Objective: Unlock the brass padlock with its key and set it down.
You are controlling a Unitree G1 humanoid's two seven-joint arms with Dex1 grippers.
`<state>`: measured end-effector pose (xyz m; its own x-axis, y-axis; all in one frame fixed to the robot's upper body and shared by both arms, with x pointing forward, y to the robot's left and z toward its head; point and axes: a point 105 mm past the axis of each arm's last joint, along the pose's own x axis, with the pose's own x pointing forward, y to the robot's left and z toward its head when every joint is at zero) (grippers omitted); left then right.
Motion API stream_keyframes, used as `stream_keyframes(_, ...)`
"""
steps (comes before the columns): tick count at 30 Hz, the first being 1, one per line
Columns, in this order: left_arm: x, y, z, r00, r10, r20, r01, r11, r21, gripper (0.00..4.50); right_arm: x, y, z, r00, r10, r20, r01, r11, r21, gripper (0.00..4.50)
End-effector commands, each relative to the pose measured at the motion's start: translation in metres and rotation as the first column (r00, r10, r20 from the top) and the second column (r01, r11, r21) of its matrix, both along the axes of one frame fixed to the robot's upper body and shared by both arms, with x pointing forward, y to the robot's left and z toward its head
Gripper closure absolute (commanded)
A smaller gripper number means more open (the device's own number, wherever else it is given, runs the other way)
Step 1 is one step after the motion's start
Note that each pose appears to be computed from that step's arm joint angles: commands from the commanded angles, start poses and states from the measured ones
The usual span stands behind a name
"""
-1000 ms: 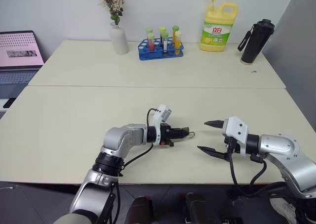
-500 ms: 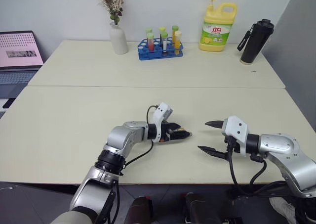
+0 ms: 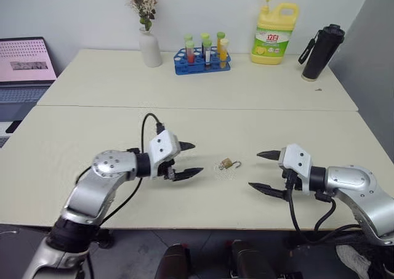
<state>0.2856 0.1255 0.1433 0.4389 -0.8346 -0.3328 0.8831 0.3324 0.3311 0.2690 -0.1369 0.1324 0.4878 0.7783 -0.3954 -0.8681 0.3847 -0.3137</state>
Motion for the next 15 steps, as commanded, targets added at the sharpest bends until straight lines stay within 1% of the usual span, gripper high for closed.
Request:
stream_keyframes(1, -0.016, 0.0, 0.008, 0.999, -0.045, 0.027, 0.044, 0.999, 0.011, 0.86, 0.006, -0.004, 0.009, 0.999, 0.011, 0.043, -0.011, 1.0, -0.016, 0.0)
stream_keyframes(3, -0.021, 0.001, 0.007, 0.998, -0.054, 0.02, 0.053, 0.998, 0.021, 0.86, 0.006, -0.005, 0.008, 0.999, 0.02, 0.031, -0.02, 1.0, -0.024, 0.0)
stream_keyframes(7, -0.026, 0.001, 0.013, 0.998, -0.06, 0.036, 0.059, 0.998, 0.037, 0.86, -0.003, -0.006, 0.004, 0.994, 0.101, -0.032, -0.102, 0.994, -0.043, 0.0)
stream_keyframes(10, -0.027, 0.002, 0.012, 0.997, -0.063, 0.037, 0.061, 0.997, 0.051, 0.86, 0.0, -0.006, 0.006, 0.995, 0.101, -0.025, -0.101, 0.994, -0.039, 0.0)
stream_keyframes(15, -0.029, 0.0, 0.012, 0.998, -0.069, 0.012, 0.069, 0.997, 0.038, 0.86, 0.004, -0.007, 0.007, 0.994, 0.107, -0.021, -0.107, 0.993, -0.05, 0.0)
